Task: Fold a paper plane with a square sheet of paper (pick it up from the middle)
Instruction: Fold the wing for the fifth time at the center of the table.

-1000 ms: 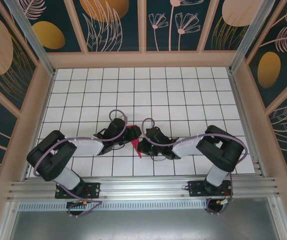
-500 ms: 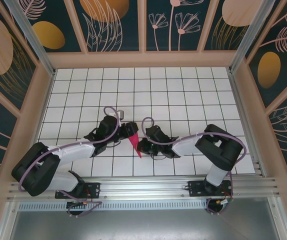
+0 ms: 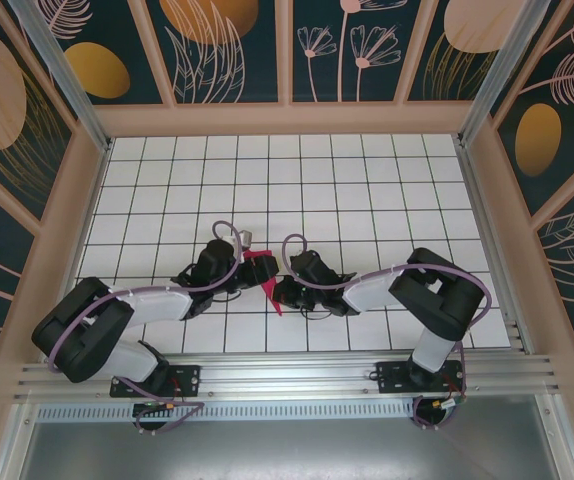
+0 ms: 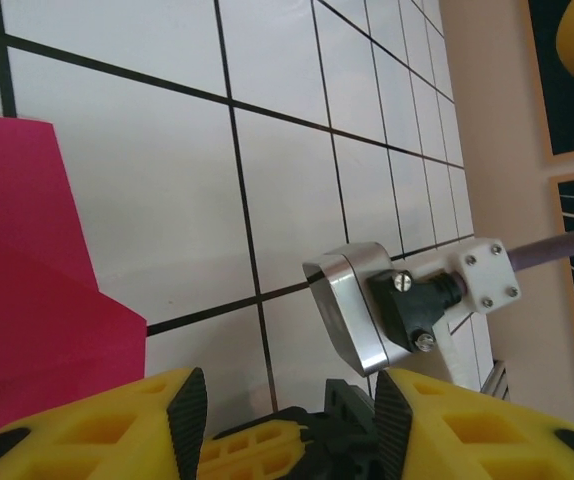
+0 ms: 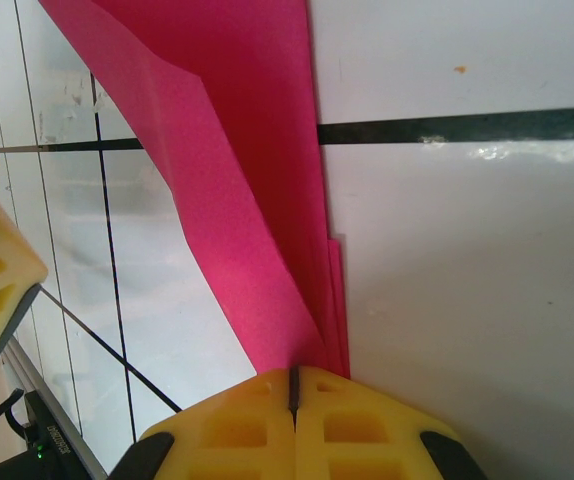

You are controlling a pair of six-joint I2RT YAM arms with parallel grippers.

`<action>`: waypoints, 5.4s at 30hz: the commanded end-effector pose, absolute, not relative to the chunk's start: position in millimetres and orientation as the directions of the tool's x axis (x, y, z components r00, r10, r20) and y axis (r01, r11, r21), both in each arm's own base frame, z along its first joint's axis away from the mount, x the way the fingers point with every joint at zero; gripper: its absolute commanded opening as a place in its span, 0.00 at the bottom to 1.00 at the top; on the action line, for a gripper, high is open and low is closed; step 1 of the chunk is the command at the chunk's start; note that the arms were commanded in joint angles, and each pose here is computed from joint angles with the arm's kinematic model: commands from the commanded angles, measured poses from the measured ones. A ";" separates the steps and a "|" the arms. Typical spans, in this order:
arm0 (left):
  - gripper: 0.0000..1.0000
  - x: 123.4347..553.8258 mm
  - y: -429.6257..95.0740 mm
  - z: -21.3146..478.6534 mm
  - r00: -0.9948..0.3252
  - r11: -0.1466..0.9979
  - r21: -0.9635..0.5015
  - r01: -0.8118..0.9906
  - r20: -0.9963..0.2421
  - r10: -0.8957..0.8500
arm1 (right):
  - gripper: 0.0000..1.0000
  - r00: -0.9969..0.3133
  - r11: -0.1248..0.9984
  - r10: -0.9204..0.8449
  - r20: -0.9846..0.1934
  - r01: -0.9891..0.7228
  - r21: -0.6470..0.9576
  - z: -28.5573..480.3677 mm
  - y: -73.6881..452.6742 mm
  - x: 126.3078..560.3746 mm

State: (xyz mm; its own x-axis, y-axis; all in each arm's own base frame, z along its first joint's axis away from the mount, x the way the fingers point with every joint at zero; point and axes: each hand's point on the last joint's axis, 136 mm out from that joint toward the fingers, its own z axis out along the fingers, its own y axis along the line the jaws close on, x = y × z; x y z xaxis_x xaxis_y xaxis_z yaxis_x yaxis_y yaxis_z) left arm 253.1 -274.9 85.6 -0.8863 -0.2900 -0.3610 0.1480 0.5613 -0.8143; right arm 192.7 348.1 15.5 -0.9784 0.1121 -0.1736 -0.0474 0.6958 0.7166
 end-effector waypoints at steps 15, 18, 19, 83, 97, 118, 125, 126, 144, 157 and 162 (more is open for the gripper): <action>0.50 251.0 -294.0 89.4 -0.907 0.489 -0.848 0.204 -0.351 -0.230 | 0.00 -0.996 0.835 0.079 -0.052 0.038 0.548 -44.1 309.4 164.5; 0.50 252.2 -294.4 83.3 -0.911 0.498 -0.846 0.192 -0.342 -0.230 | 0.00 -0.996 0.836 0.078 -0.051 0.038 0.547 -44.6 309.9 164.8; 0.50 252.9 -292.9 79.3 -0.911 0.510 -0.841 0.181 -0.338 -0.234 | 0.00 -0.996 0.837 0.078 -0.050 0.038 0.546 -45.1 309.9 164.4; 0.45 261.6 -275.0 9.4 -0.927 0.660 -0.750 -0.047 -0.213 -0.308 | 0.00 -0.982 0.718 -0.187 0.006 -0.133 0.683 -10.9 325.9 83.8; 0.46 260.3 -277.6 15.5 -0.929 0.641 -0.766 -0.042 -0.207 -0.308 | 0.00 -0.974 0.636 -0.087 -0.207 -0.214 0.741 53.7 349.6 131.7; 0.48 263.0 -284.1 24.0 -0.928 0.612 -0.791 -0.023 -0.210 -0.306 | 0.00 -0.979 0.768 0.124 -0.160 -0.007 0.640 -11.9 322.0 179.2; 0.48 267.8 -285.5 32.5 -0.923 0.615 -0.789 -0.003 -0.234 -0.305 | 0.00 -0.987 0.783 0.104 -0.122 0.005 0.622 -21.5 308.6 164.6; 0.48 267.6 -285.5 32.6 -0.923 0.614 -0.790 -0.005 -0.232 -0.307 | 0.00 -0.986 0.775 0.104 -0.132 -0.002 0.632 -16.3 311.5 167.1; 0.49 263.6 -278.4 25.3 -0.920 0.626 -0.779 -0.034 -0.221 -0.324 | 0.00 -0.972 0.721 0.068 -0.226 -0.109 0.685 11.3 349.9 183.3; 0.60 273.9 -295.8 68.8 -0.916 0.594 -0.798 0.100 -0.307 -0.257 | 0.00 -0.994 0.786 0.037 -0.107 -0.037 0.618 -37.8 306.9 152.9; 0.69 286.2 -291.5 107.8 -0.885 0.566 -0.807 0.169 -0.377 -0.273 | 0.00 -0.996 0.786 0.004 -0.092 -0.054 0.616 -41.2 306.7 149.2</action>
State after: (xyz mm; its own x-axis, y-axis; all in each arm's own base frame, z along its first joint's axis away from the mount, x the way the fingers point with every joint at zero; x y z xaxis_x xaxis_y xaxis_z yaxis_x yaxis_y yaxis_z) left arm 272.5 -287.1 65.8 -0.9178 -0.2755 -0.2861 0.0649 0.6066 -0.7924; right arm 181.2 349.6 17.4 -0.9718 0.0728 -0.2244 -0.1260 0.6440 0.7546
